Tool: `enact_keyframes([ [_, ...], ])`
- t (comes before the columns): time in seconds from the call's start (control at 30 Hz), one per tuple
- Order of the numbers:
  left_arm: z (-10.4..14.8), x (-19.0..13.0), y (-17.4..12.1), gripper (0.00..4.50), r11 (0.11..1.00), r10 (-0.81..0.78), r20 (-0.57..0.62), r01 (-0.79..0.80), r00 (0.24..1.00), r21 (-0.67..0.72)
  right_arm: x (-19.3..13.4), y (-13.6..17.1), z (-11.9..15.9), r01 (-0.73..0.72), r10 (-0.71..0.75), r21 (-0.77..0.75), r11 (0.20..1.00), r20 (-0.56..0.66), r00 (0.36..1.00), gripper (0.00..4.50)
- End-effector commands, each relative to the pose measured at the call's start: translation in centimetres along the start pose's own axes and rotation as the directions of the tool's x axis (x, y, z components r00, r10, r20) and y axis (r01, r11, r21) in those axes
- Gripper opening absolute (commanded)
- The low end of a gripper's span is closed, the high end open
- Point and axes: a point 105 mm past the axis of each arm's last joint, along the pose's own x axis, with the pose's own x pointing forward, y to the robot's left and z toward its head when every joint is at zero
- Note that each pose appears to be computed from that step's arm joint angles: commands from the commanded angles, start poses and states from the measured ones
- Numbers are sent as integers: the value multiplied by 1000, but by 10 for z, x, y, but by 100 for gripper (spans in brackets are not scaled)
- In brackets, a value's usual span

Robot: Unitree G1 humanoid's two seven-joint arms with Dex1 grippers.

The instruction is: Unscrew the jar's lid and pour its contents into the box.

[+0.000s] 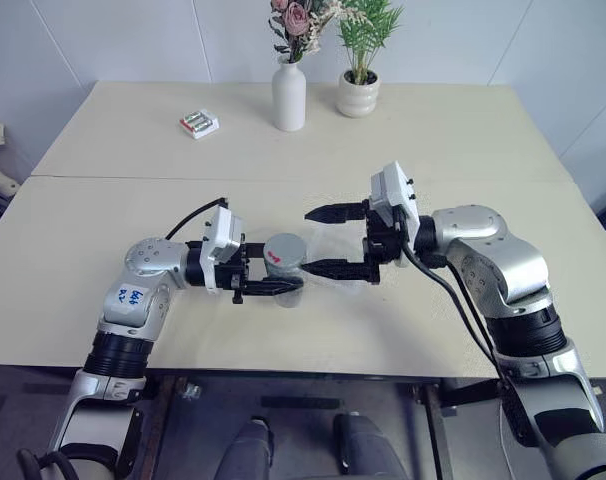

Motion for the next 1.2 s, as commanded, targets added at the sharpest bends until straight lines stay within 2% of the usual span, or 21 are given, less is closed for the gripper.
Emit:
enact_keyframes([
  [0.03,11,1,0,212,999,-6,24,4,1000,44,8,14,14,-38,39,-27,999,47,998,449],
  [0.23,10,6,2,212,999,-10,29,9,1000,43,20,21,16,-48,49,-9,999,64,997,449],
  [0.53,12,11,1,212,999,-24,34,22,999,50,36,0,8,58,-58,1,998,49,997,449],
  [1.2,8,6,-2,212,999,-8,14,7,1000,48,-5,-18,17,112,-112,14,994,49,992,449],
])
